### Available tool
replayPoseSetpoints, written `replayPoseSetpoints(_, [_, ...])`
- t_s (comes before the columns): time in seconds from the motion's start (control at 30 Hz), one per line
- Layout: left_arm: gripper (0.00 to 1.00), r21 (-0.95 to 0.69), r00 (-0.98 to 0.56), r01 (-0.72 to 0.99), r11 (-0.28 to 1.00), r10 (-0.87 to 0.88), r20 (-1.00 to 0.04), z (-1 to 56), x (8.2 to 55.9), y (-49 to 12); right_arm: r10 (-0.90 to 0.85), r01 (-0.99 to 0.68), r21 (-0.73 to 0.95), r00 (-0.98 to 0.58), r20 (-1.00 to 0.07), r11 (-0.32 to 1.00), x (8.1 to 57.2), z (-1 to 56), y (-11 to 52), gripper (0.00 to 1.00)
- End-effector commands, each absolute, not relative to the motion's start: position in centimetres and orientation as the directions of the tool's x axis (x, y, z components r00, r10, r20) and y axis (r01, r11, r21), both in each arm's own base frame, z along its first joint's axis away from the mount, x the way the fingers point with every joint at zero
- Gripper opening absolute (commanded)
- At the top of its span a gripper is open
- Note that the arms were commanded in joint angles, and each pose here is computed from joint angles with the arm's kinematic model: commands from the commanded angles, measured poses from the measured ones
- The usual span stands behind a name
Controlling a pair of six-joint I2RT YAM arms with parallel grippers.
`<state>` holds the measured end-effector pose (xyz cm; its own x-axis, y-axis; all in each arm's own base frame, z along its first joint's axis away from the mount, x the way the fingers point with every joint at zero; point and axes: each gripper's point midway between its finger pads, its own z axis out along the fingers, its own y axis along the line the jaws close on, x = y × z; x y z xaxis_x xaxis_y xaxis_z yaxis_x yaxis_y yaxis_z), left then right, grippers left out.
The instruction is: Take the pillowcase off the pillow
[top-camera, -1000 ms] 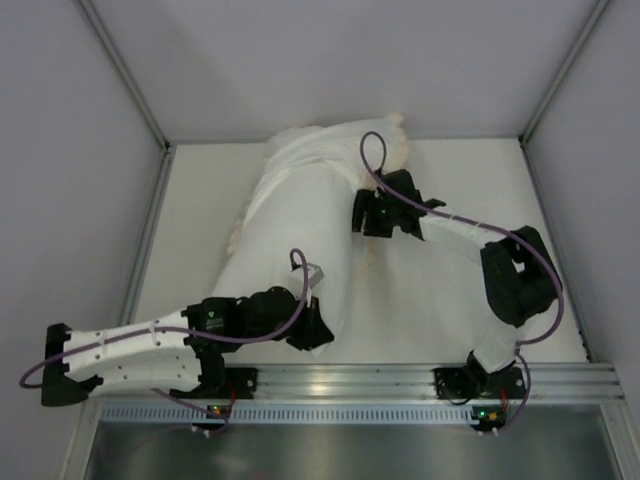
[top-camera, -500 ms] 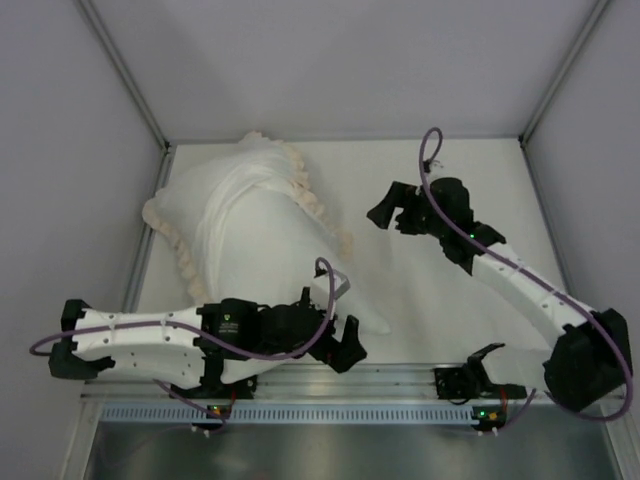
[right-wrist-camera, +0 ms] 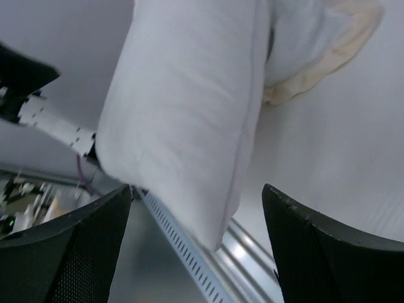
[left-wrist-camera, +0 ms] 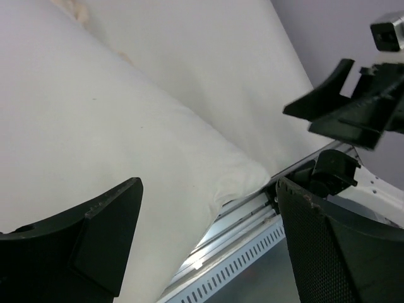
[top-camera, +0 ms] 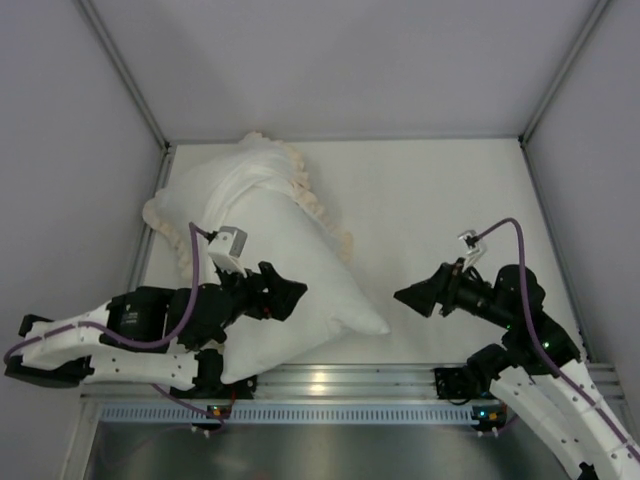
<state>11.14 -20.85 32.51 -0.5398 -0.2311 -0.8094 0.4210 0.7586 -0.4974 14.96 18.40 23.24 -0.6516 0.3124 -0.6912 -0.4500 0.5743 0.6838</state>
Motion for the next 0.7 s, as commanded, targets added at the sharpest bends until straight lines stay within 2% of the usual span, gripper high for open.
replayPoseSetpoints(0.0, [0.89,-0.493,-0.517,0.316,0.811,-0.289,-0.806,30.4,12.3,-17.8,0.149,-0.533,0.77,-0.78,-0.608,0.349,8.0,24.1,20.1,0.8])
replayPoseSetpoints(0.13, [0.87,-0.549,-0.513,0.289,0.784,-0.357,-0.781,29.9,12.4,-16.0,0.082,-0.612,0.744,-0.755,-0.651,0.269,5.5,25.5,19.9,0.81])
replayPoseSetpoints(0.27, [0.88,-0.581,-0.522,0.282,0.763,-0.386,-0.761,29.8,12.2,-15.1,0.051,-0.5,0.754,-0.819,-0.572,0.426,7.9,21.6,19.9,0.82])
replayPoseSetpoints(0.37, [0.88,-0.586,-0.534,0.288,0.757,-0.381,-0.755,29.8,12.0,-15.3,0.046,-0.446,0.769,-0.852,-0.522,0.458,9.1,18.7,20.6,0.84])
replayPoseSetpoints(0.53, [0.89,-0.568,-0.55,0.3,0.766,-0.348,-0.759,29.6,11.7,-16.2,0.009,-0.462,0.769,-0.855,-0.519,0.442,9.9,16.3,21.8,0.93])
replayPoseSetpoints(0.67, [0.89,-0.562,-0.552,0.297,0.772,-0.341,-0.761,29.4,11.7,-16.3,0.042,-0.506,0.774,-0.827,-0.561,0.381,11.2,17.1,23.5,0.94])
